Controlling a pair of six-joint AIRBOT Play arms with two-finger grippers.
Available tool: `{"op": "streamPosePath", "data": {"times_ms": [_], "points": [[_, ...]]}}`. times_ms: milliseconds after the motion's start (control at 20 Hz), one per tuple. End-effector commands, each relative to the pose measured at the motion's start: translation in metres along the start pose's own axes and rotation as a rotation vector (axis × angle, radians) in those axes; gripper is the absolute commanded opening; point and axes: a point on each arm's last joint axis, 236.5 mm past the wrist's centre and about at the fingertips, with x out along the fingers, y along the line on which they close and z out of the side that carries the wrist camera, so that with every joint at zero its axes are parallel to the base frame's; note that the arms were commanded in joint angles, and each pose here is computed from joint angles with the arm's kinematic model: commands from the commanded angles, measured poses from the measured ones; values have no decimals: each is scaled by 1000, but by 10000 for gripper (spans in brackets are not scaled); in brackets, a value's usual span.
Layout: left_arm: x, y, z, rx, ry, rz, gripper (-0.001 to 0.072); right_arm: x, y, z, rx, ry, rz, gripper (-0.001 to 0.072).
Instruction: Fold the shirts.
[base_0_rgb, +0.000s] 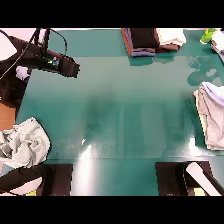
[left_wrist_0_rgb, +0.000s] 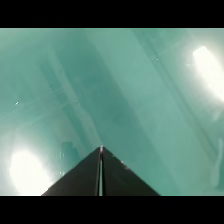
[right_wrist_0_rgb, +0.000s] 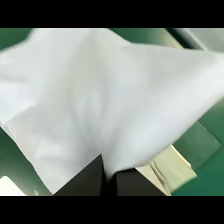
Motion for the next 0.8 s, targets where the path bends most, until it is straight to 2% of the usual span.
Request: {"op": "streamPosePath", "data": {"times_ms": [0,300,350,400,450,600,750], "points": [[0,0,0,3,1,0,24,26,-26,-51,-36,98,-89,20],[0,0,-2,3,8,0,24,58,-54,-107,-88,250,-201,33],[0,0,-3,2,11,-1,24,62,-58,-109,-97,253,-215,250],[0,0,-3,2,12,-1,24,63,-61,-108,-104,244,-229,560],[0,0,-3,2,12,-1,24,62,-59,-102,-100,226,-221,709],[0,0,-3,2,12,-1,24,45,-5,-53,-87,62,-44,694],[0,0,-3,2,12,-1,24,7,108,-23,-162,-61,290,694]]}}
